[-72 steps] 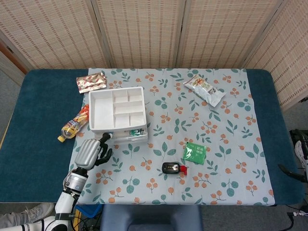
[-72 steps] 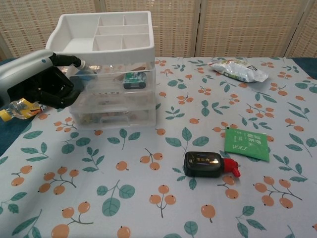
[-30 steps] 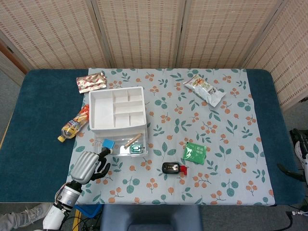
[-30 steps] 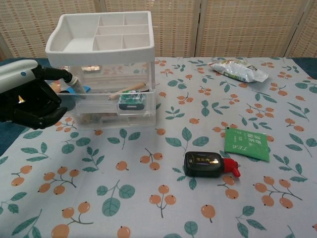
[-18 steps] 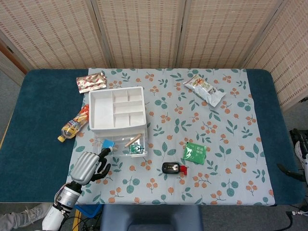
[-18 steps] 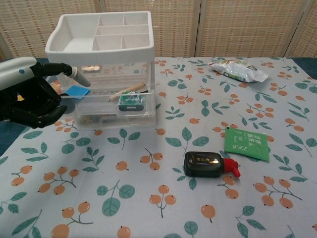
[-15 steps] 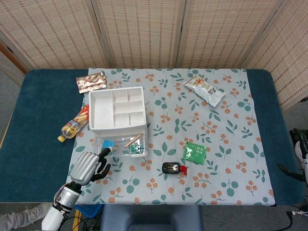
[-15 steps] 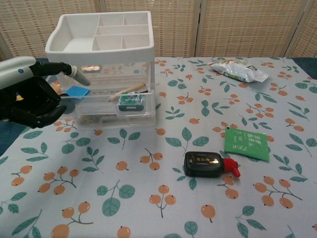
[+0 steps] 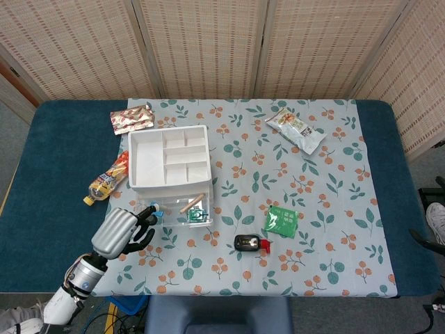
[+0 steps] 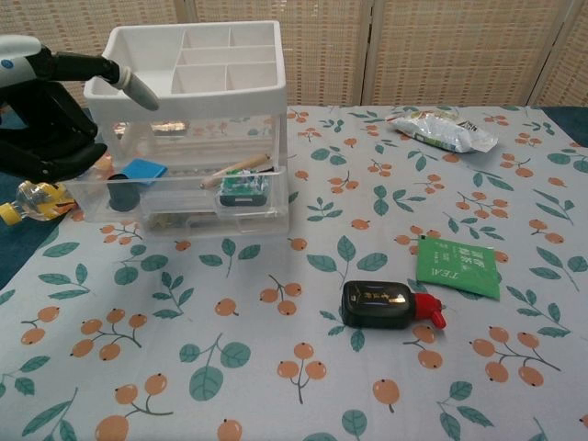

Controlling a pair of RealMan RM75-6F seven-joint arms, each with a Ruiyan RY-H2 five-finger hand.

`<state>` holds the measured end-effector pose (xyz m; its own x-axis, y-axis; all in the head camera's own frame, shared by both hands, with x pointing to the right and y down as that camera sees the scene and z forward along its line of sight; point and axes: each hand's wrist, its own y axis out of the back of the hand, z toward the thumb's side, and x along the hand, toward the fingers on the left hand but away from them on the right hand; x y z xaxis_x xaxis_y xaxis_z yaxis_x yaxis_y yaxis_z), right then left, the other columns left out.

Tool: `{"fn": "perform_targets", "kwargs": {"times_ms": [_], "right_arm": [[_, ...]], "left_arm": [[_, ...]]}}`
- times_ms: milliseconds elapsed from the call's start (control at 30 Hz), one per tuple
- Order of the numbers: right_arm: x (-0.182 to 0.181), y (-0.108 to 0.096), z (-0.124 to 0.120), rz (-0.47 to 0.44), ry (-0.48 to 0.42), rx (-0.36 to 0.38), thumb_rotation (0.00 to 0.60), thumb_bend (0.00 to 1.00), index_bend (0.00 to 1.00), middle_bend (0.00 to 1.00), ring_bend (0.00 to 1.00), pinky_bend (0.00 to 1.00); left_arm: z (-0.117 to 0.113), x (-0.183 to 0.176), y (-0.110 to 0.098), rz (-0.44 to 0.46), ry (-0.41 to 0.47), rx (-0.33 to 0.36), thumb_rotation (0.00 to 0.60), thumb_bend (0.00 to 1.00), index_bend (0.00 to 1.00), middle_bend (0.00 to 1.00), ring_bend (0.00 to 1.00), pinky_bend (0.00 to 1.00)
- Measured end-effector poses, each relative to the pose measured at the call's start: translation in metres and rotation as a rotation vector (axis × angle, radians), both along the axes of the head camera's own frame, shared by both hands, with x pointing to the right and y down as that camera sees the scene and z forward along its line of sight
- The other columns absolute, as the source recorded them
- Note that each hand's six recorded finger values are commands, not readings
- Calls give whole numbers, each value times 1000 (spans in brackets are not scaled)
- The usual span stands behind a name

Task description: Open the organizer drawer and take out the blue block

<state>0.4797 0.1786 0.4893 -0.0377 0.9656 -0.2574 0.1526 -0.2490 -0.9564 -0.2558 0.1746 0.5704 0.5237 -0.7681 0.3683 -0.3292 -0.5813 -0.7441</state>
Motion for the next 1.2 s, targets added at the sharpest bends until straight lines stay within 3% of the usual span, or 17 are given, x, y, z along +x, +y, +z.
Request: {"fn": "perform_targets", "kwargs": {"times_ms": [233,467,767,867,1100,1200], "right_arm": [[-2,-4,-1,3,10,-9,600,128,2,127,0,58],[-2,-5,0,4,4,-14,600,129,2,127,0,57],[0,-5,-2,11,9,-14,600,129,1,127,0,58],[1,-5,-1,11,6,-17,600,129,1,127,0,58],[2,-3,4,15,3,-26,600,129,2,127,0,58],[2,-3,5,14,1,-27,600,129,2,127,0,58]], "left_arm": [[-4,4,-22,174,-33,49,600,504,256,881,926,1000],[-1,15,-35,293,-26,2,600,670,233,918,959,1000],[-5,24,-46,499,-162,-9,598,810,165,955,996,1000],[-5,30,-46,540,-190,-41,561,834,142,959,1000,1000],[-5,43,-47,589,-237,-140,393,844,104,970,1000,1000],[-4,50,-48,596,-248,-174,367,844,92,970,1000,1000]]}}
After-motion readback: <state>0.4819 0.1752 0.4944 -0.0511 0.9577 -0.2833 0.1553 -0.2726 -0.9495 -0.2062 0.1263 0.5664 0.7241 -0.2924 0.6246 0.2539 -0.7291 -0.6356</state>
